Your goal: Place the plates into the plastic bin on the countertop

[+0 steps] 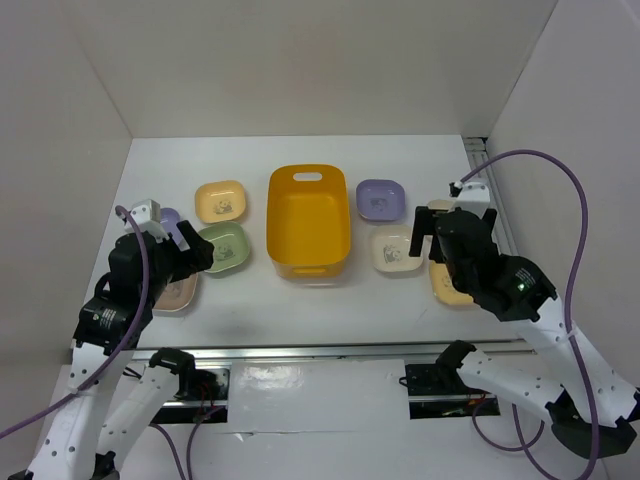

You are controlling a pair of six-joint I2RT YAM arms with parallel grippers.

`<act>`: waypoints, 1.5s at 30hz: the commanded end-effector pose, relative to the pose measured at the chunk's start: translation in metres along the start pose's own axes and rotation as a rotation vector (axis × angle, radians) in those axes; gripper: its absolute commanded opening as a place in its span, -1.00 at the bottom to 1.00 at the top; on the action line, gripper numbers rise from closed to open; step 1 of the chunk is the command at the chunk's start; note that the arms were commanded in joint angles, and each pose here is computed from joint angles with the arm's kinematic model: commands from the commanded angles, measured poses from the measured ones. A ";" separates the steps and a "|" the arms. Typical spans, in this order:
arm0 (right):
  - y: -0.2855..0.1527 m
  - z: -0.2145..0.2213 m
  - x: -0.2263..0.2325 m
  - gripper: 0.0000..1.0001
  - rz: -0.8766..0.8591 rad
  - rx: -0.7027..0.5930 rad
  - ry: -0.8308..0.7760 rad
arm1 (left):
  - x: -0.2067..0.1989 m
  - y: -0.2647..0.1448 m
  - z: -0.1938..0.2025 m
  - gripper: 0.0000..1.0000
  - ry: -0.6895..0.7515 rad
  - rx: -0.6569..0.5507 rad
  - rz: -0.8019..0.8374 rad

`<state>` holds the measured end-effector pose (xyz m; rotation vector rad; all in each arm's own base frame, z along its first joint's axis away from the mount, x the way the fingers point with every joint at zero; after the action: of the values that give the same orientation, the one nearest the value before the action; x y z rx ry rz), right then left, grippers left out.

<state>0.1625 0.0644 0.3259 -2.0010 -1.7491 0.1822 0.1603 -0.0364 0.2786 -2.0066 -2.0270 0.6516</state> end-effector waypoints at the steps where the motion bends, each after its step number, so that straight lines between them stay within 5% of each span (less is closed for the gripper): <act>1: -0.003 -0.004 -0.001 1.00 0.010 -0.012 0.013 | -0.001 -0.001 -0.004 1.00 -0.012 -0.025 0.007; 8: 0.011 0.000 0.028 1.00 -0.070 0.036 0.130 | -0.005 0.001 -0.004 1.00 -0.002 -0.017 0.033; 12: 0.053 0.005 0.047 1.00 -0.073 -0.046 0.121 | -0.007 0.003 -0.002 1.00 0.011 -0.001 0.055; 15: 0.094 0.017 0.033 1.00 0.054 -0.054 0.059 | -0.007 0.003 -0.002 1.00 0.020 0.001 0.063; 20: 0.149 0.023 -0.006 0.97 -0.031 0.039 0.112 | -0.014 0.001 0.000 1.00 0.038 0.008 0.100; 28: 0.175 0.037 -0.015 0.89 -0.105 0.147 0.139 | -0.016 0.001 -0.001 1.00 0.047 0.004 0.123; 32: 0.188 0.064 -0.019 0.69 -0.073 0.203 0.136 | -0.016 0.001 -0.001 1.00 0.047 0.004 0.123; 45: 0.215 0.120 -0.033 0.66 -0.001 0.304 0.156 | -0.017 0.003 0.000 1.00 0.048 0.015 0.130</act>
<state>0.2909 0.0448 0.1196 -1.7249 -1.4765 0.3398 0.1609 -0.0511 0.2751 -2.0865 -1.8882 0.6802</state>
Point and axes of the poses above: each gripper's point midway between its finger pads, its own y axis out along the fingers, its own x axis along the line the jaws close on, z = x × y, the point moved 7 cm from there along -y, back along the fingers, and after that the axes turned 13 degrees about y, right-handed, at the moved point
